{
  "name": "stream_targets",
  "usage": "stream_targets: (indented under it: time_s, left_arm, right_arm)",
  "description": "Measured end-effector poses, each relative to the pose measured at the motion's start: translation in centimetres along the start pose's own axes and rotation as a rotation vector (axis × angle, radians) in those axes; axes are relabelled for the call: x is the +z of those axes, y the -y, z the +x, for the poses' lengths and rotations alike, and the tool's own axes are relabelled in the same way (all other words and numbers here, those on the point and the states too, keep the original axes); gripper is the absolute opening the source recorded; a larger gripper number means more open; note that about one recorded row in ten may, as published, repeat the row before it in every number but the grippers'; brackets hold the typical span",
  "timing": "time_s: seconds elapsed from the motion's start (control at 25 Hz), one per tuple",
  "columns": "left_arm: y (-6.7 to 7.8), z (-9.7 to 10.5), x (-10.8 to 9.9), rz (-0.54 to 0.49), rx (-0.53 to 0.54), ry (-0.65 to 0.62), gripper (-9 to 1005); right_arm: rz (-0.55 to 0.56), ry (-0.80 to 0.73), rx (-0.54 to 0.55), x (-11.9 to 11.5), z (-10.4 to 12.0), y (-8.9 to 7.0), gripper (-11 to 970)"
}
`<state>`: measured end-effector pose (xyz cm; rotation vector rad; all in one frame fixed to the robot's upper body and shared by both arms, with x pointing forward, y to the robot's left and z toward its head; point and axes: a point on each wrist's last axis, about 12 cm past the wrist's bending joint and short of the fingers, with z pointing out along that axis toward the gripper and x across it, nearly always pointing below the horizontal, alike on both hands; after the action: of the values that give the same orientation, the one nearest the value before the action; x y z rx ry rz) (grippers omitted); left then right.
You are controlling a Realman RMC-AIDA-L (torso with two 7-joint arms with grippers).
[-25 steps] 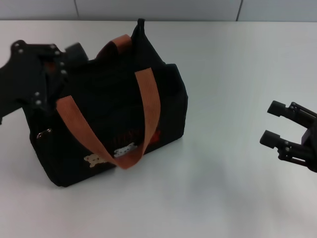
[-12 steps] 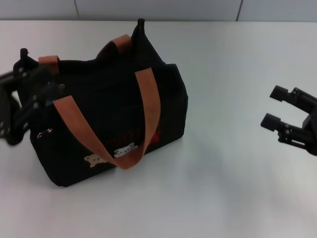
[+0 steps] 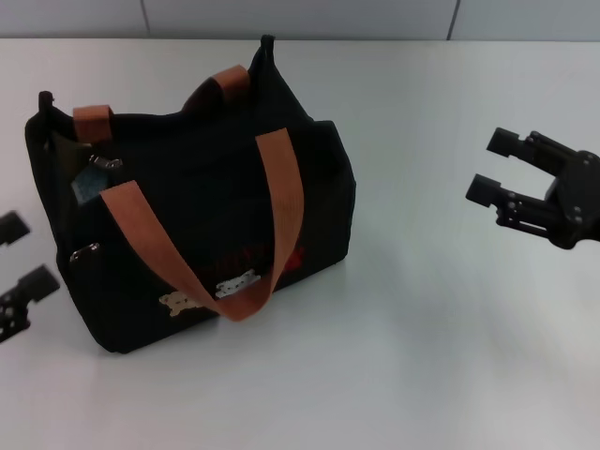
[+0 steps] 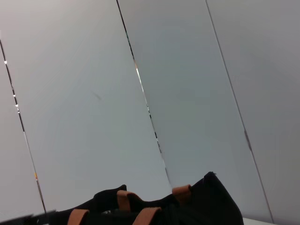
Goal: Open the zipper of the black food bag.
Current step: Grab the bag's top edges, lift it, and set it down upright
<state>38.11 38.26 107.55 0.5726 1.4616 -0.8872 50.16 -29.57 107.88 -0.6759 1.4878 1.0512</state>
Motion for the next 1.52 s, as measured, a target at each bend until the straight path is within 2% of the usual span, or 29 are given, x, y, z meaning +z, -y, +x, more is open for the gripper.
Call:
stream_targets:
  time_s: [0.16,0.2,0.32,0.36,0.52,0.64,0.88,1.12,1.28,1.52]
  left_arm:
    - [0.2,0.4,-0.5,-0.017,-0.015,-0.029,724]
    - [0.2,1.4,-1.0,-0.057,-0.047,-0.088,723]
    - [0.1,2.0,-1.0,-0.087,-0.062,-0.119,719]
    - [-0.2,3.4,-0.2,-0.122,-0.071,-0.185,718]
    - [-0.4,4.9,2.2,-0.094,-0.067,-0.244,714]
    - [-0.7,5.3,3.5,-0.086,-0.066,-0.253,710]
    - [-2.2,6.0,6.2,-0.135,-0.063,-0.265,704]
    - [-2.6,6.4,7.5,-0.15,-0.02,-0.253,697]
    - [-2.5,6.8,8.7,-0.128,0.006,-0.24,556]
    - [-2.5,6.7,9.0,-0.119,0.01,-0.235,319]
  right_arm:
    - [0.003,-0.004,-0.004,0.3,-0.1,0.2,844]
    - [0.004,-0.006,-0.005,0.4,-0.1,0.2,844]
    - [0.007,-0.007,-0.006,0.5,-0.1,0.3,844]
    - [0.01,-0.008,-0.006,0.5,-0.1,0.4,844]
    - [0.016,-0.008,-0.007,0.6,-0.2,0.5,844]
    - [0.021,-0.006,-0.006,0.5,-0.1,0.5,844]
    - [0.031,-0.006,0.001,0.1,0.1,0.3,844]
    - [0.051,-0.002,0.01,-0.3,0.4,0.3,844]
    - [0.058,0.002,0.021,-0.4,0.6,0.2,844]
    - [0.063,0.002,0.026,-0.5,0.8,0.1,844]
